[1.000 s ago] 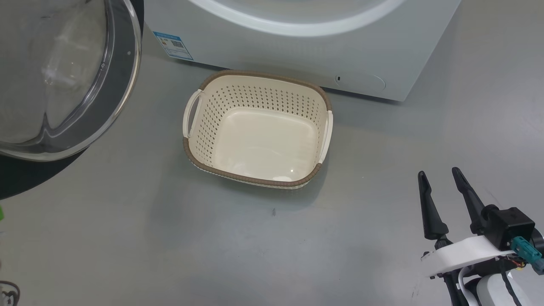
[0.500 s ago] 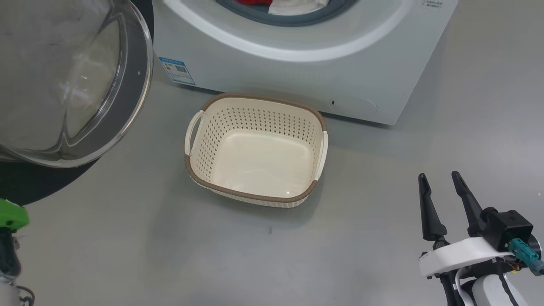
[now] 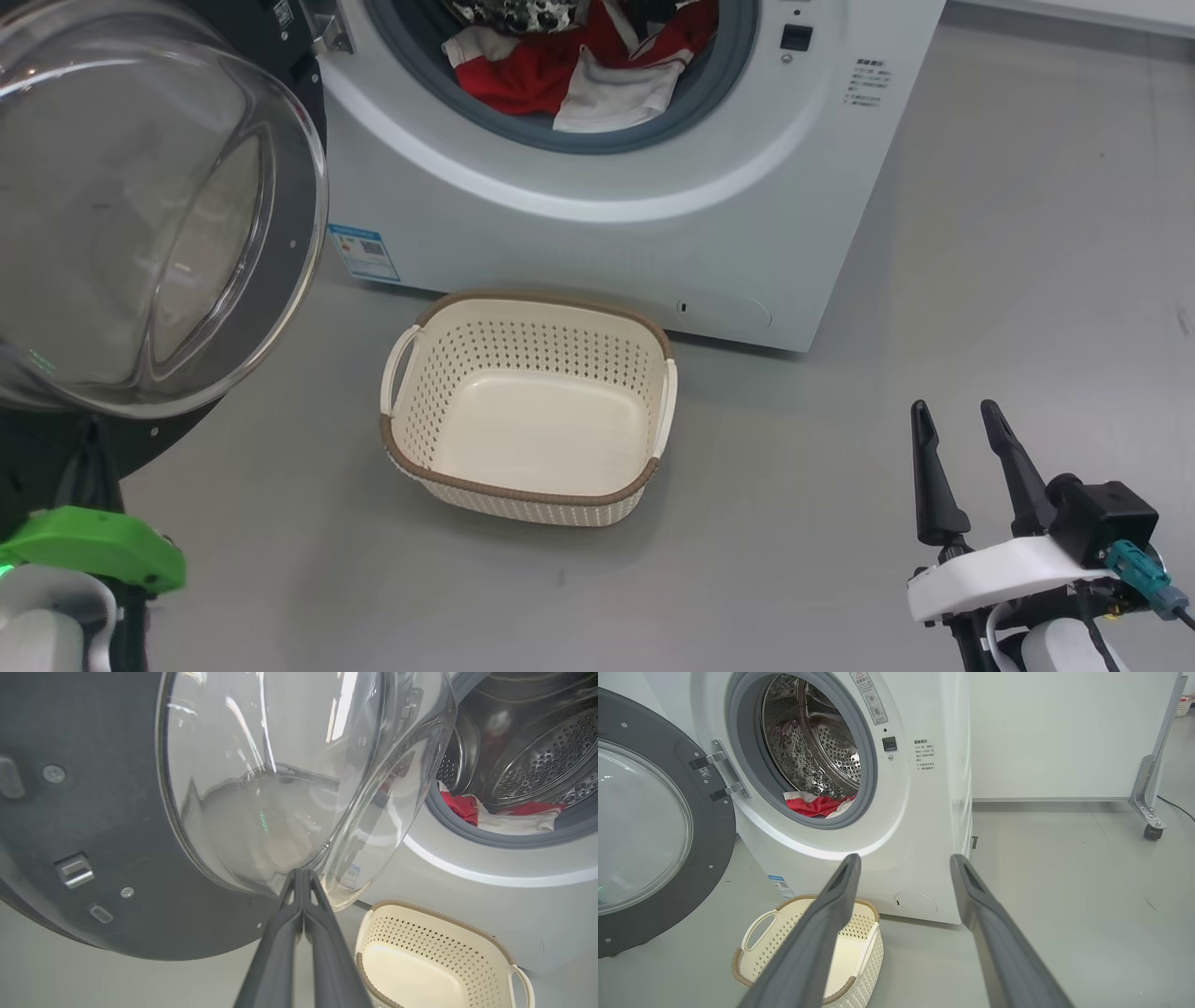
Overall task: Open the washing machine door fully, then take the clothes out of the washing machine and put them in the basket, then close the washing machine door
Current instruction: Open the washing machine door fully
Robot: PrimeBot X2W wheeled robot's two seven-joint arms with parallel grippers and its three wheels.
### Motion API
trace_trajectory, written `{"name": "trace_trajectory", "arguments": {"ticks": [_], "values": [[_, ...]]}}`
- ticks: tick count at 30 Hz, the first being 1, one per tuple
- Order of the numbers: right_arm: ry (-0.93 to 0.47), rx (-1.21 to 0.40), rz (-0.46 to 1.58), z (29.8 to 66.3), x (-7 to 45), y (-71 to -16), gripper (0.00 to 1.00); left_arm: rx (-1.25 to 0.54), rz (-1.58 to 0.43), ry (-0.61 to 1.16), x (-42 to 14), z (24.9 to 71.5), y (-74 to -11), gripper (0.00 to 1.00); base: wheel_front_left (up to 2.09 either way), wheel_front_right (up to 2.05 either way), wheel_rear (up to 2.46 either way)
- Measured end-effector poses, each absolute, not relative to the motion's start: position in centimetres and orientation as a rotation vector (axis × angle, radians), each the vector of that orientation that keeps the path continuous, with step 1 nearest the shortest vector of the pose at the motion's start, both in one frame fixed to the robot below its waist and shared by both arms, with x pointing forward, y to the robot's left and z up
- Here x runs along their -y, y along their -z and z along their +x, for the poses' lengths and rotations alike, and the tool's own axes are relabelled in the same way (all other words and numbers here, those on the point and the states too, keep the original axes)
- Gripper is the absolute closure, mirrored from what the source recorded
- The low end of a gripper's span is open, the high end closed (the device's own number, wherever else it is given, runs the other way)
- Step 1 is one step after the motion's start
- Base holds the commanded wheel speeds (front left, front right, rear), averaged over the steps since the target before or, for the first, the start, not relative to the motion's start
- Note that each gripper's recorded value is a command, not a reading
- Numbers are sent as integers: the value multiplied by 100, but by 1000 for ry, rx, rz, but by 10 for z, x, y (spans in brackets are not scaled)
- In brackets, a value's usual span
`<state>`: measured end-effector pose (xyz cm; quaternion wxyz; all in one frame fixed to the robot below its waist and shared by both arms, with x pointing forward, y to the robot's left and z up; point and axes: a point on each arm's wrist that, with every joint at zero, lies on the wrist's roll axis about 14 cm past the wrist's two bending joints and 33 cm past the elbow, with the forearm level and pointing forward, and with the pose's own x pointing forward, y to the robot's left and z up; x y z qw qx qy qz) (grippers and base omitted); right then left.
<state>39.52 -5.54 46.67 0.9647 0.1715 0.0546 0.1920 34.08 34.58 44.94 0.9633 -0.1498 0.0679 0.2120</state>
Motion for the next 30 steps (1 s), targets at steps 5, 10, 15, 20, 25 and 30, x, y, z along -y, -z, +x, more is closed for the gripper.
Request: {"name": "trace_trajectory", "arguments": {"ticks": [5, 10, 15, 20, 25, 30], "values": [[-354, -72, 348, 387, 68, -479, 0, -164, -320, -328, -307, 342, -440, 100, 0, 0, 0], [-306, -53, 340, 375, 86, -484, 0, -151, -343, -231, -272, 350, -444, 100, 0, 0, 0], [-255, -30, 335, 364, 104, -489, 0, -113, -369, -138, -238, 359, -455, 100, 0, 0, 0], [-214, -1, 334, 355, 120, -496, 0, -89, -383, -73, -214, 362, -460, 100, 0, 0, 0], [-163, 8, 329, 344, 137, -496, 0, -74, -392, -5, -189, 366, -466, 100, 0, 0, 0], [-122, 35, 319, 340, 153, -501, 0, -53, -404, 69, -165, 373, -476, 8, 0, 0, 0]]}}
